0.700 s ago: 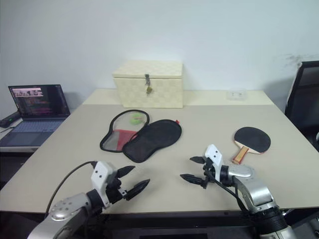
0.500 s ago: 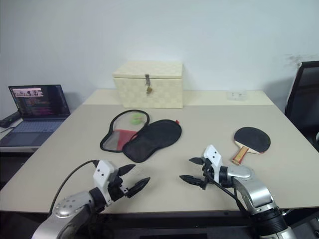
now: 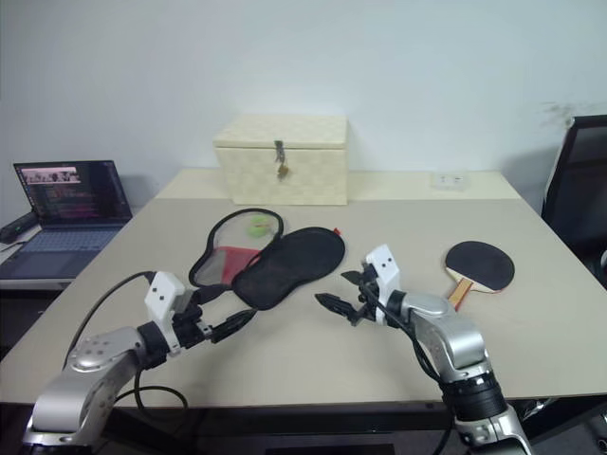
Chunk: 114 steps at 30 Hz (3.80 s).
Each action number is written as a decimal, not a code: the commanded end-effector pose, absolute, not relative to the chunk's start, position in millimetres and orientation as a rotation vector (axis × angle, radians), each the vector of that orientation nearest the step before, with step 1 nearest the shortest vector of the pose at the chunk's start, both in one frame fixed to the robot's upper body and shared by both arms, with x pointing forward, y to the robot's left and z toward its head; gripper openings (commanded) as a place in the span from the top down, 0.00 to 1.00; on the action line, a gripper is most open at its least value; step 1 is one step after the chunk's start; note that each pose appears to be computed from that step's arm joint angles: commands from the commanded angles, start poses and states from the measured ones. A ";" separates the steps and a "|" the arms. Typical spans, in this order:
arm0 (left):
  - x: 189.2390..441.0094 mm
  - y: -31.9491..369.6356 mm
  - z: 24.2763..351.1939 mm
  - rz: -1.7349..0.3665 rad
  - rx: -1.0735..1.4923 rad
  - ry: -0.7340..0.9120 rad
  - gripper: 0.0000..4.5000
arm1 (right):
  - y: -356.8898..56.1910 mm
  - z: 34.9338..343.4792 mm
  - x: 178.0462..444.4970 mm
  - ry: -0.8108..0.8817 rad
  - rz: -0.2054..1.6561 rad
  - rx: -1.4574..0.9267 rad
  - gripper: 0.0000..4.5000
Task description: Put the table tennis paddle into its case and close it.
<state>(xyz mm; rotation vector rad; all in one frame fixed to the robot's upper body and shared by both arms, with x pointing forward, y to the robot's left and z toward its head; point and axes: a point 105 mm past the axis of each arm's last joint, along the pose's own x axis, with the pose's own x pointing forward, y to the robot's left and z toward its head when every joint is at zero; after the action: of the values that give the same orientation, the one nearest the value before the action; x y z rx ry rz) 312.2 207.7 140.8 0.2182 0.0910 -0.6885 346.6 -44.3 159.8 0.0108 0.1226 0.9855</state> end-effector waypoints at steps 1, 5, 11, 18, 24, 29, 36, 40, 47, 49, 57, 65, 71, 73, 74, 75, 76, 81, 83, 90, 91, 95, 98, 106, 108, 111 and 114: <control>314.2 209.7 137.9 -0.771 0.273 0.127 0.00 | -33.9 182.6 336.9 0.065 1.046 -0.003 0.01; 332.7 221.7 129.3 -0.780 0.305 0.169 0.00 | -36.9 195.3 327.2 0.038 1.083 -0.020 0.01; 364.1 222.8 120.1 -0.821 0.383 0.206 0.00 | -38.3 206.2 295.6 0.032 1.258 -0.090 0.01; 378.8 215.2 112.6 -0.913 0.466 0.253 0.00 | -45.2 204.6 297.6 0.032 1.210 -0.110 0.01; 379.2 206.2 109.7 -1.002 0.530 0.276 0.00 | -49.6 202.4 297.5 0.035 1.184 -0.109 0.01; 377.6 211.0 101.9 -1.008 0.523 0.313 0.04 | -53.0 201.6 298.9 0.035 1.161 -0.110 0.00; 375.6 211.7 96.9 -1.015 0.498 0.329 0.53 | -60.4 206.0 304.7 0.020 1.119 -0.115 0.00; 374.7 211.2 93.3 -1.011 0.475 0.335 0.85 | -67.5 211.3 311.0 0.004 1.086 -0.126 0.00; 375.5 172.0 100.3 -1.072 0.390 0.244 0.99 | -78.2 212.2 316.1 0.006 1.051 -0.143 0.00; 373.9 156.6 103.4 -1.097 0.362 0.217 0.99 | -80.4 211.5 316.3 0.011 1.047 -0.146 0.00; 361.8 75.2 101.9 -1.243 0.333 0.158 0.99 | -97.0 204.8 315.8 0.047 1.021 -0.183 0.00; 364.5 35.8 112.8 -1.292 0.303 0.095 0.99 | -100.3 200.5 310.7 0.065 1.013 -0.182 0.00; 370.2 56.7 124.2 -1.219 0.296 0.058 0.62 | -101.2 196.3 307.5 0.079 1.009 -0.177 0.00; 370.6 67.2 130.1 -1.185 0.286 0.039 0.45 | -100.8 195.1 307.0 0.084 1.011 -0.170 0.00; 370.7 73.1 134.4 -1.158 0.277 0.023 0.37 | -99.8 194.6 307.0 0.086 1.014 -0.167 0.00; 370.4 77.7 138.1 -1.140 0.270 0.011 0.28 | -98.9 194.4 307.1 0.087 1.017 -0.164 0.00; 369.5 82.7 143.1 -1.121 0.259 -0.006 0.20 | -97.6 194.1 307.7 0.088 1.019 -0.160 0.00; 348.6 113.2 163.9 -1.119 0.166 -0.024 0.01 | -83.8 190.7 311.2 0.107 1.038 -0.109 0.00; 345.2 127.2 166.2 -1.089 0.177 -0.013 0.01 | -77.6 190.1 311.0 0.109 1.051 -0.089 0.00; 353.0 192.0 169.9 -0.840 0.272 0.017 0.01 | -52.2 177.3 335.8 0.148 0.958 -0.014 0.00; 353.2 199.0 170.9 -0.815 0.285 0.017 0.01 | -46.9 174.1 341.1 0.162 0.938 0.001 0.00; 354.3 223.5 176.4 -0.728 0.318 0.016 0.01 | -26.7 163.2 356.6 0.217 0.881 0.051 0.00; 353.2 235.5 180.1 -0.688 0.338 0.014 0.01 | -15.2 152.0 369.3 0.263 0.824 0.063 0.00; 347.1 239.4 180.2 -0.663 0.340 0.013 0.01 | 17.1 131.4 381.2 0.347 0.807 0.099 0.00; 346.5 239.6 179.9 -0.660 0.345 0.016 0.01 | 27.0 131.2 382.7 0.346 0.822 0.104 0.00; 345.9 240.4 180.9 -0.653 0.350 0.017 0.01 | 49.3 135.5 382.4 0.334 0.873 0.126 0.00; 345.3 241.2 181.2 -0.648 0.355 0.020 0.01 | 67.7 134.7 382.1 0.326 0.908 0.108 0.00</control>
<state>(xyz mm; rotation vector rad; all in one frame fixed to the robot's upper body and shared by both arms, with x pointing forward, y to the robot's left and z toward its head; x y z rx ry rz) 347.4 238.1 163.4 0.3231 0.0731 -0.6649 381.3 56.7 121.8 0.1232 0.3847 0.8763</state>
